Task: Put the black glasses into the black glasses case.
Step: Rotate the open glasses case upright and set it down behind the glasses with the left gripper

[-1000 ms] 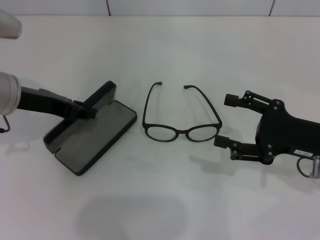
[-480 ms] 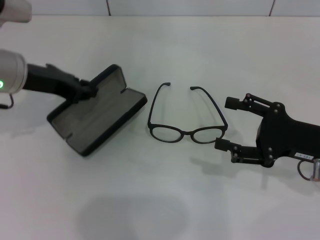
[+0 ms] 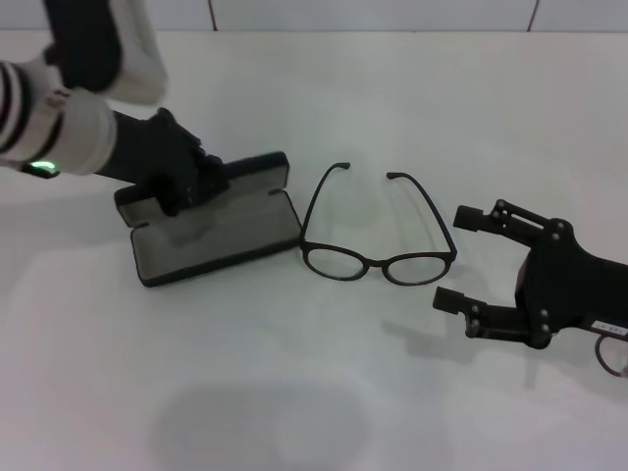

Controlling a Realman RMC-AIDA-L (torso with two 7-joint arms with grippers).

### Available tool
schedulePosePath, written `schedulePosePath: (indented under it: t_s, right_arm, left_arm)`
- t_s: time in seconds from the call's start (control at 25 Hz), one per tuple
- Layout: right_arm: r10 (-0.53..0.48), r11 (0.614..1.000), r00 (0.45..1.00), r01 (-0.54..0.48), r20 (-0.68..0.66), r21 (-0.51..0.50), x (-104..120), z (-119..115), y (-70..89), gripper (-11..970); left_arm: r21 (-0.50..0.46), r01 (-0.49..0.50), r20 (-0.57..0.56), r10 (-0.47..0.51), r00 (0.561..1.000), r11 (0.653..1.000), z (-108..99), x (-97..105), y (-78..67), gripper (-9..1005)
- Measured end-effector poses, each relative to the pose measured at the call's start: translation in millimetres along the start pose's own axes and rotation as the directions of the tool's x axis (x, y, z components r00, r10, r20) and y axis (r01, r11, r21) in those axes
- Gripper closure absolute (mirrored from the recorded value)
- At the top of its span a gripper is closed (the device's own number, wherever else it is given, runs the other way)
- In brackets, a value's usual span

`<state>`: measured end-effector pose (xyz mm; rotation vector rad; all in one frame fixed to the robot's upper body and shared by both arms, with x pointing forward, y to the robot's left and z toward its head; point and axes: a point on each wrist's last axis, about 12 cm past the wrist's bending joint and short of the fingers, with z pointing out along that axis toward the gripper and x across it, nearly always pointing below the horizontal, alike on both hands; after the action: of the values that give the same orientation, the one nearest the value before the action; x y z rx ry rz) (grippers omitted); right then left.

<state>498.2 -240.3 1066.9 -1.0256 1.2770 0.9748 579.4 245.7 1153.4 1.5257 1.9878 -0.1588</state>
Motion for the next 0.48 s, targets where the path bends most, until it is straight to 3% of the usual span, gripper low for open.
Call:
schedulePosePath:
  t_s: [0.16,0.48]
  right_arm:
    - [0.000,1.000,1.000,0.000,0.000,0.008,1.9,-3.8,3.1,90]
    - [0.002,1.000,1.000,-0.002,0.000,0.013,3.3,-5.1,4.5,91]
  left_arm:
    - [0.031,-0.129,0.012,0.129,0.992,0.991,7.2,-13.4,-5.8,786]
    - [0.057,-0.185,0.105,0.179,0.978,0.981,14.9,-43.1,-9.6,788]
